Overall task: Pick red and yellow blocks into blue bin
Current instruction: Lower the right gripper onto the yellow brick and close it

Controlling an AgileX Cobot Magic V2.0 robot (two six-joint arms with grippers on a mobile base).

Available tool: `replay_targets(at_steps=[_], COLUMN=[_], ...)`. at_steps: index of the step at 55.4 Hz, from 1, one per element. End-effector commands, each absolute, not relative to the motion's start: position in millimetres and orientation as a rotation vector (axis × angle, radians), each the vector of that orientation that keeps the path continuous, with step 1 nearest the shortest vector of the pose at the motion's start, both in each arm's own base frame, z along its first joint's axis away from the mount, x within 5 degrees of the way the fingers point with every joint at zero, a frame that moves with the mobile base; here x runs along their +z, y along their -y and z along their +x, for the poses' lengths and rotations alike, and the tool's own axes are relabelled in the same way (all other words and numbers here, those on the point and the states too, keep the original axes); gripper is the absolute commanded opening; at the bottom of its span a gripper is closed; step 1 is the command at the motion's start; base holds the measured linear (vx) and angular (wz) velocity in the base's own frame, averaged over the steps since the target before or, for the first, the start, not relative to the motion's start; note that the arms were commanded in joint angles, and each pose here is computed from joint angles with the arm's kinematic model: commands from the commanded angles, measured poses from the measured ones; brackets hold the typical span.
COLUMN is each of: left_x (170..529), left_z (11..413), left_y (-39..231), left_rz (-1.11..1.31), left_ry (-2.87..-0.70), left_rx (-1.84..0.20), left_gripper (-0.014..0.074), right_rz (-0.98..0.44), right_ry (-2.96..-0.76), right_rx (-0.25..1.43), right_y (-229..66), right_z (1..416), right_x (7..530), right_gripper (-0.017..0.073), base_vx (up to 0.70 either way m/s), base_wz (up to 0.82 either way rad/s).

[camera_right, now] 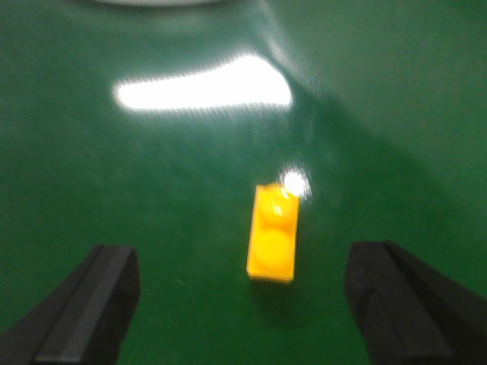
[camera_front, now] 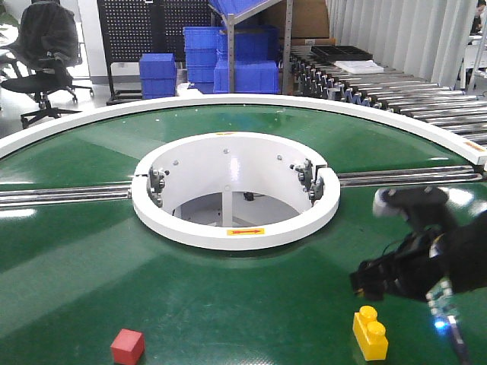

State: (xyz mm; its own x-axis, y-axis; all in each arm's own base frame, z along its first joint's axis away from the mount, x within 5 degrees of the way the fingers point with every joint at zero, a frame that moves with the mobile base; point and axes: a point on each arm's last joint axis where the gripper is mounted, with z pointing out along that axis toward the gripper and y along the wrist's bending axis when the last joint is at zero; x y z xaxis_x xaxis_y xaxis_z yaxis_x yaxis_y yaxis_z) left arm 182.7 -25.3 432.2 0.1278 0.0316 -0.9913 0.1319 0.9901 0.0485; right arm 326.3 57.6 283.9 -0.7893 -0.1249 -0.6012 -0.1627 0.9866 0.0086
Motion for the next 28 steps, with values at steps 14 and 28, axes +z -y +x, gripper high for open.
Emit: replay_targets(at_steps=[14, 28], left_x=[451, 450], left_z=[177, 177], left_y=[24, 24], left_rz=[0.14, 0.141], left_ry=[-1.334, -1.346], left_rx=[-0.049, -0.051], left_gripper=[0.0575, 0.0575], right_rz=[-0.174, -0.158], right_ry=[-2.547, -2.518], right_rx=[0.003, 0.009], right_y=[-57, -59], right_z=[361, 377], right_x=[243, 222], right_gripper=[0.0582, 0.0582], base_vx=[0.0, 0.0], base_wz=[0.0, 0.0])
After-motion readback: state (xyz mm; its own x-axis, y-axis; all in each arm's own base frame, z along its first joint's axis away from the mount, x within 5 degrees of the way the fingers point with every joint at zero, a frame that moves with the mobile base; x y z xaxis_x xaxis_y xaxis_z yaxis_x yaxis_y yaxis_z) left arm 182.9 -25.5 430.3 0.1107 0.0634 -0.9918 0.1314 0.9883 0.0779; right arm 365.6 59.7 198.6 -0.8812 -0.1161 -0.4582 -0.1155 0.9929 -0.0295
